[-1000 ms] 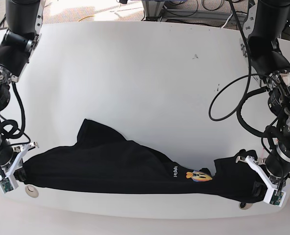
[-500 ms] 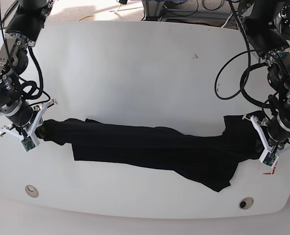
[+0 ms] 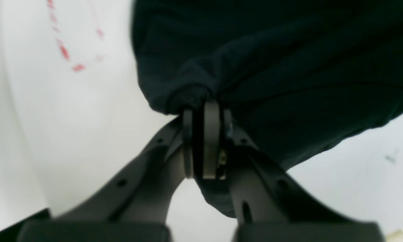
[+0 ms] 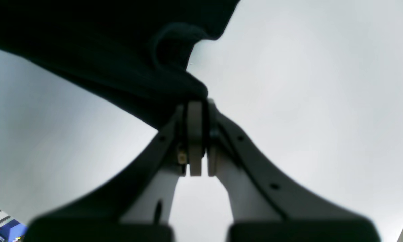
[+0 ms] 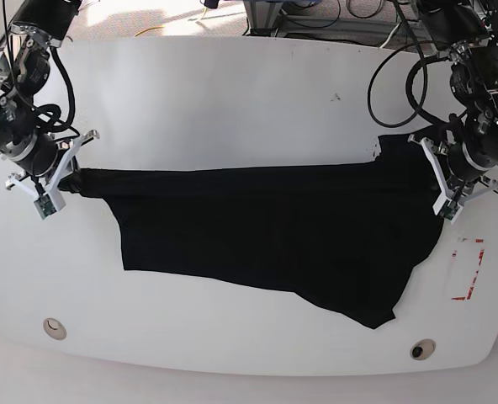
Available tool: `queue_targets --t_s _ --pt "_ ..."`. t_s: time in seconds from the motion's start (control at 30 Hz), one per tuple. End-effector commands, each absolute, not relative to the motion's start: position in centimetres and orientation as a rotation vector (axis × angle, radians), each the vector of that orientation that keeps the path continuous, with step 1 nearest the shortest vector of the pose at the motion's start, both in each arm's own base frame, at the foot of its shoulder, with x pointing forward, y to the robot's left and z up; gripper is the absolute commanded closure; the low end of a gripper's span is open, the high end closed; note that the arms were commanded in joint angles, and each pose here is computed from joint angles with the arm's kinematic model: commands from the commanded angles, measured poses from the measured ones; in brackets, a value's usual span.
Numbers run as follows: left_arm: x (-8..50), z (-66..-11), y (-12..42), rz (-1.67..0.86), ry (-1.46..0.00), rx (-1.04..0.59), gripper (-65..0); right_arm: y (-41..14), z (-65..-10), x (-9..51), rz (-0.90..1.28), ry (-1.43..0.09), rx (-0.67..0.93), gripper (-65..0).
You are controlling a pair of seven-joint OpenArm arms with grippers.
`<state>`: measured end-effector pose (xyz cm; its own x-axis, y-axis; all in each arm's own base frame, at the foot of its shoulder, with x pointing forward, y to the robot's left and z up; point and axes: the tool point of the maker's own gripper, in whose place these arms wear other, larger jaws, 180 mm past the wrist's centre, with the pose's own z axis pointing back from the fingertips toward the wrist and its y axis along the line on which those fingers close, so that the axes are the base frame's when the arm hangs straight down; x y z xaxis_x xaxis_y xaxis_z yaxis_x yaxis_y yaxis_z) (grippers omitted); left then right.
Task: Layout the t-shirt on the table in an organized manner, then fold the t-shirt properly
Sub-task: 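Drag the held shirt with both grippers away and lay it flat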
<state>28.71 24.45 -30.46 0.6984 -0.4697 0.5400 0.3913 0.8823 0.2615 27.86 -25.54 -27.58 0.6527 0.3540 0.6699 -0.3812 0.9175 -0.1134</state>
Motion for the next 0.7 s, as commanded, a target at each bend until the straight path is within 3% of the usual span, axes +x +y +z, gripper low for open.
queue_targets --t_s 0.0,0.67 --pt "27.7 -30.7 25.4 -0.486 -0.607 0.168 0.0 -26.0 -27.2 27.4 0.429 -0.756 0.02 -0.3" --pt "19.7 -36.0 26.6 -0.492 -0.37 0.138 0.0 -24.7 -33.2 19.9 0.398 -0.537 0.127 -0.3"
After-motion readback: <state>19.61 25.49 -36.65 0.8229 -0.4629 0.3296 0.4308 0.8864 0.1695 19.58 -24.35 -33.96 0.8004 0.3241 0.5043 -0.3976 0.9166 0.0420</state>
